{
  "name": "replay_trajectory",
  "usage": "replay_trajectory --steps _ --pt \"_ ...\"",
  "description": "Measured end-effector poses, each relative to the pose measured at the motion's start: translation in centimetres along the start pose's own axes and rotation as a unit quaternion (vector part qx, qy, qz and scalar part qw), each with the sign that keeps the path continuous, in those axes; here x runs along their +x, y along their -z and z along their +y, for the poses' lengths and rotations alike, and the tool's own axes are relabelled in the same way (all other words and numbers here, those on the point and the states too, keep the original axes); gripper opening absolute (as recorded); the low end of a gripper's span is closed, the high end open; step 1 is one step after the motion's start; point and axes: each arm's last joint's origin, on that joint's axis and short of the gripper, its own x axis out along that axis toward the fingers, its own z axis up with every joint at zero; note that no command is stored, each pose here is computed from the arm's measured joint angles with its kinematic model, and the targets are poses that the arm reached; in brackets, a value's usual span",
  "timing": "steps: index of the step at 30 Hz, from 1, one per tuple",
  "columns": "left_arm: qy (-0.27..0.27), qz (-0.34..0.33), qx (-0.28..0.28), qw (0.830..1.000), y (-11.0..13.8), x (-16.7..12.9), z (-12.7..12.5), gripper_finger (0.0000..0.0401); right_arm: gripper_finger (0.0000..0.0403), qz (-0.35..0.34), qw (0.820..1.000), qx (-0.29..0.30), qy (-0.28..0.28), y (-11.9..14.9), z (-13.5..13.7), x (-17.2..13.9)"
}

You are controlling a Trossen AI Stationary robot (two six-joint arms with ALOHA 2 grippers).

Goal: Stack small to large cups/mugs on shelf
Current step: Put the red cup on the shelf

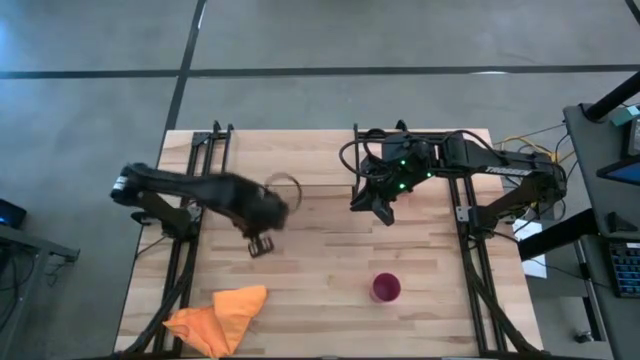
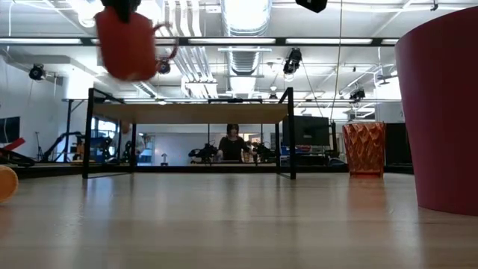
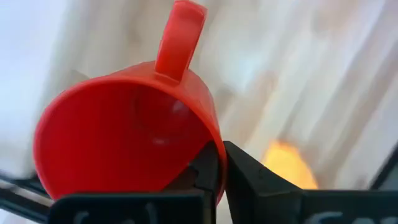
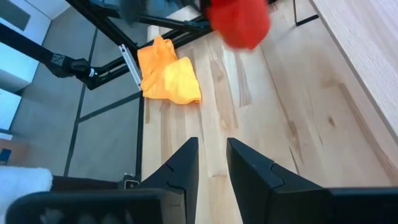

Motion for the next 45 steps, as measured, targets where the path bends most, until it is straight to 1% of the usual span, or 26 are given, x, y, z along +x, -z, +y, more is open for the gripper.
replay_trajectory --steps 2,5,8,10,14,17,19,21,23,27,32,38,42,45 --pt "-0.020 -0.056 -0.028 0.998 -0.1 -2.2 1.4 0.0000 0.0079 0.000 1.000 0.000 0.000 0.0 0.0 0.0" --pt "-0.054 -0.125 -0.065 0.989 -0.4 -4.4 3.6 0.0000 0.0077 0.000 1.000 0.000 0.000 0.0 0.0 0.0" --pt "-0.070 -0.140 -0.077 0.985 -0.4 -5.2 5.7 0.0000 0.0077 0.000 1.000 -0.002 0.000 0.0 0.0 0.0" --pt "-0.094 -0.143 -0.079 0.982 -0.9 -5.1 6.8 0.0000 0.0079 0.000 1.000 -0.002 0.000 0.0 0.0 0.0" --pt "-0.133 -0.120 -0.079 0.981 -2.4 -4.1 9.1 0.0000 0.0081 0.000 1.000 -0.002 0.000 0.0 0.0 0.0" --pt "-0.138 -0.089 -0.080 0.983 -3.6 -3.0 10.7 0.0000 0.0081 0.002 1.000 -0.002 0.001 0.0 0.0 0.0" --pt "-0.129 -0.071 -0.090 0.985 -4.3 -2.4 11.6 0.0000 0.0081 0.004 1.000 -0.001 0.002 0.1 0.0 0.0" --pt "-0.106 -0.052 -0.103 0.988 -4.8 -1.8 12.6 0.0000 0.0081 0.008 1.000 0.001 0.003 0.2 -0.1 0.0" --pt "-0.085 -0.038 -0.103 0.990 -5.1 -1.4 13.4 0.0000 0.0081 0.011 1.000 0.002 0.005 0.2 -0.1 0.0" --pt "-0.090 -0.028 -0.103 0.990 -5.5 -1.0 14.8 0.0000 0.0082 0.011 1.000 0.002 0.005 0.2 -0.1 0.0" --pt "-0.076 -0.016 -0.103 0.992 -5.4 -0.7 15.6 0.0000 0.0082 0.011 1.000 0.002 0.005 0.2 -0.1 0.0" --pt "-0.079 0.019 -0.101 0.992 -5.1 1.0 15.7 0.0000 0.0082 0.011 1.000 0.001 0.005 0.2 -0.1 0.0" --pt "-0.079 0.042 -0.064 0.994 -4.8 2.0 15.7 0.0000 0.0082 0.011 1.000 0.000 0.005 0.2 -0.1 0.0" --pt "-0.079 0.049 -0.052 0.994 -4.8 2.3 15.7 0.0000 0.0082 0.011 1.000 0.000 0.005 0.2 -0.1 0.0"
